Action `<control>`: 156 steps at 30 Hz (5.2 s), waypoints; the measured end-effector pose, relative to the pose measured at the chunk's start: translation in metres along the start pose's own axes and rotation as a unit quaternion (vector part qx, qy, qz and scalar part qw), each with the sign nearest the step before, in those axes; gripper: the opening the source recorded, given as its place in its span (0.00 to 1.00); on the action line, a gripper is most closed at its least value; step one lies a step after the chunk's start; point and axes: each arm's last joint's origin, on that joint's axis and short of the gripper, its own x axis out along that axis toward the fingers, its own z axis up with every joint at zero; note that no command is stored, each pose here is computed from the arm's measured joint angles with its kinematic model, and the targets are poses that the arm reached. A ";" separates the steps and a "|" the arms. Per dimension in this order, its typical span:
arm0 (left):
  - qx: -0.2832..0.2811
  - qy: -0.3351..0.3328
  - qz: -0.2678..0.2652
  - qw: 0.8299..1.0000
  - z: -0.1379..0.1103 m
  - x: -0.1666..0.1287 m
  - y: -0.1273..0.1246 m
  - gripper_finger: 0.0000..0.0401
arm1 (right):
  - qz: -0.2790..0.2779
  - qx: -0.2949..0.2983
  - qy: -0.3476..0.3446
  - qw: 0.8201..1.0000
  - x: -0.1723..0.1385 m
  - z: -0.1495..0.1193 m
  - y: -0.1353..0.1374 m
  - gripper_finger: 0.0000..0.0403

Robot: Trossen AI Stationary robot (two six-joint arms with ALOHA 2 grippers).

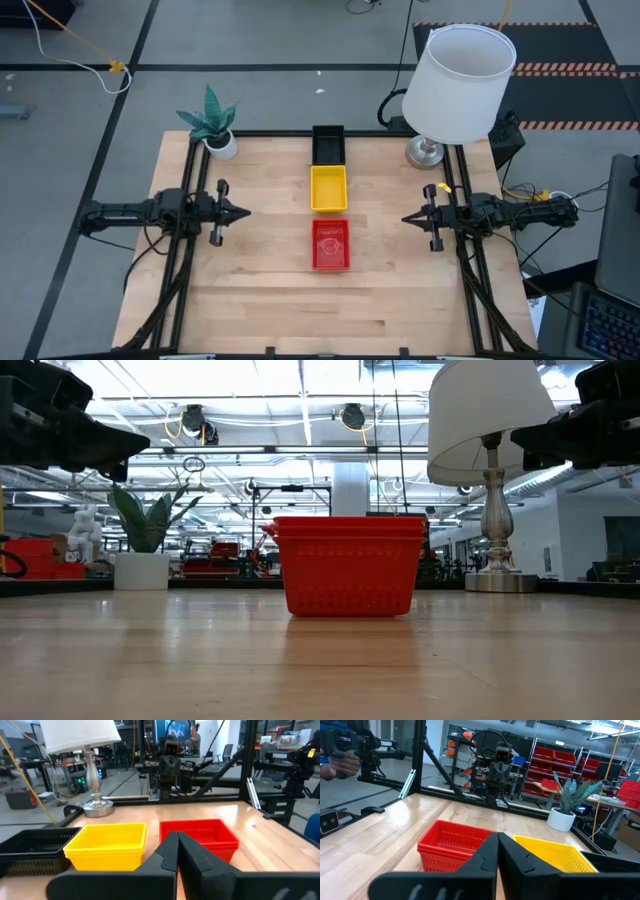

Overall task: Stack baskets by color
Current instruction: Return to Home Position

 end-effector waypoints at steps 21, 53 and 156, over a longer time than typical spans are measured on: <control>0.008 0.002 0.001 1.000 0.000 0.000 0.000 0.06 | 0.000 0.000 0.000 1.000 0.000 0.000 0.000 0.00; 0.037 -0.003 -0.024 0.999 0.001 0.001 -0.005 0.07 | 0.000 0.000 0.000 1.000 0.000 0.000 0.000 0.00; 0.035 -0.003 -0.024 0.999 0.000 0.001 -0.005 0.08 | 0.000 0.000 0.000 1.000 0.000 0.000 0.000 0.00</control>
